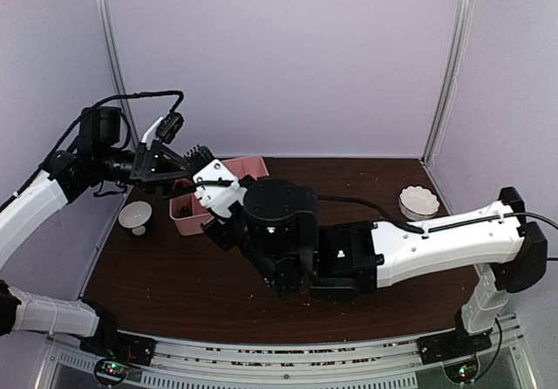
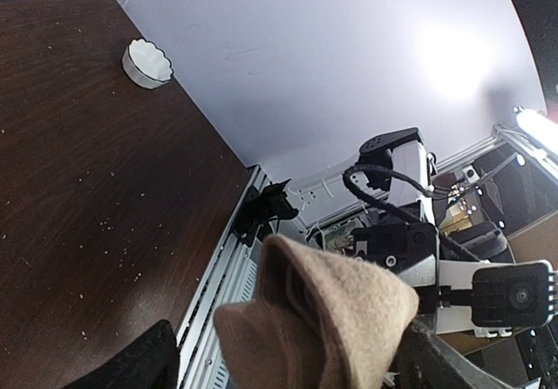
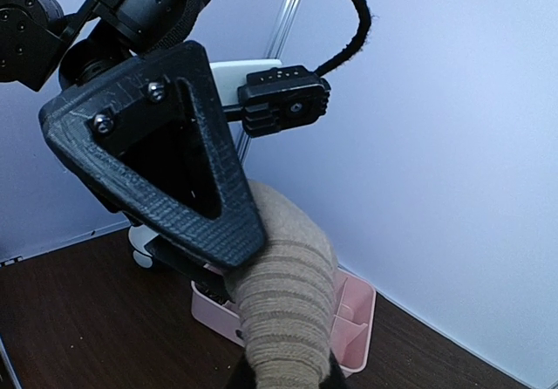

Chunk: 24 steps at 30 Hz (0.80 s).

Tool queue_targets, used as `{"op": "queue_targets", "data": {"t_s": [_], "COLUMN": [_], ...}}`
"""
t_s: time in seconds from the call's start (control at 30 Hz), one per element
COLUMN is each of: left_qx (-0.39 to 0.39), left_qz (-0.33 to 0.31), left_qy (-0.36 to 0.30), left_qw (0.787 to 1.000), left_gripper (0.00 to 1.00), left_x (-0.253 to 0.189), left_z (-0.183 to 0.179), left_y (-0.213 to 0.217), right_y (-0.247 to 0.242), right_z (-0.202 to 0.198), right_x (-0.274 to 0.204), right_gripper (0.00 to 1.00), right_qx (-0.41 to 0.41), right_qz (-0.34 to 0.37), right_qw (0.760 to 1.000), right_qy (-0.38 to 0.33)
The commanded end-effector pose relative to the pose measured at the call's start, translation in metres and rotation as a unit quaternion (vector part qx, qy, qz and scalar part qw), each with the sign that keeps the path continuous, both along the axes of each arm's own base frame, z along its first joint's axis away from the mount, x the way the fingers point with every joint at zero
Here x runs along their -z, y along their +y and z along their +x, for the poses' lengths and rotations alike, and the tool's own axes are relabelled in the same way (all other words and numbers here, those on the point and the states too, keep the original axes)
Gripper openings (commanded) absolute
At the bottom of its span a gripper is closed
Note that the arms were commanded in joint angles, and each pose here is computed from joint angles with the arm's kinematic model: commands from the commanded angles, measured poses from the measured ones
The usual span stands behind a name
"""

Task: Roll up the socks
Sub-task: Roll the sock.

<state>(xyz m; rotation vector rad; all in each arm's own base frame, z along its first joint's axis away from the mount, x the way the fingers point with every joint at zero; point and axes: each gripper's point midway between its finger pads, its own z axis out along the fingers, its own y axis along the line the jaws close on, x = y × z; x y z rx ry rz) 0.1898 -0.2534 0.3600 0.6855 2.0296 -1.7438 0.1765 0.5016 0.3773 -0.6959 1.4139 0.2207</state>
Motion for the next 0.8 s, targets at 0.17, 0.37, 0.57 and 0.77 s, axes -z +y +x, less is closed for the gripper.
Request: {"op": "queue_targets", "data": {"t_s": [0.17,0.37,0.57,0.77], "left_qx": [0.015,0.021,0.037,0.044], "left_qz": [-0.028,-0.036,-0.044,-0.045], "left_qy": [-0.026,-0.024,-0.028,-0.026], "left_qw": [0.999,0.999,0.998,0.998], "left_gripper": [0.74,0.58,0.44,0.45], "left_x": [-0.020,-0.022,-0.027,-0.025], "left_z": [-0.002,-0.003,-0.005,-0.008], "left_y": [-0.001,-0.002,-0.003,-0.005], "right_y": [0.019,0.025,0.026,0.031], "right_z": [0.000,0.002,0.009,0.008], "right_x": [0.011,0.017,0.016,0.016], "right_gripper": [0.00,0.00,0.00,0.00], "right_qx": [-0.010,-0.015,-0.020,-0.044], "right_qz": [-0.018,-0.014,0.016,0.030], "right_qw": [1.000,1.000,0.999,0.997], "right_qy": [0.004,0.013,0.033,0.049]}}
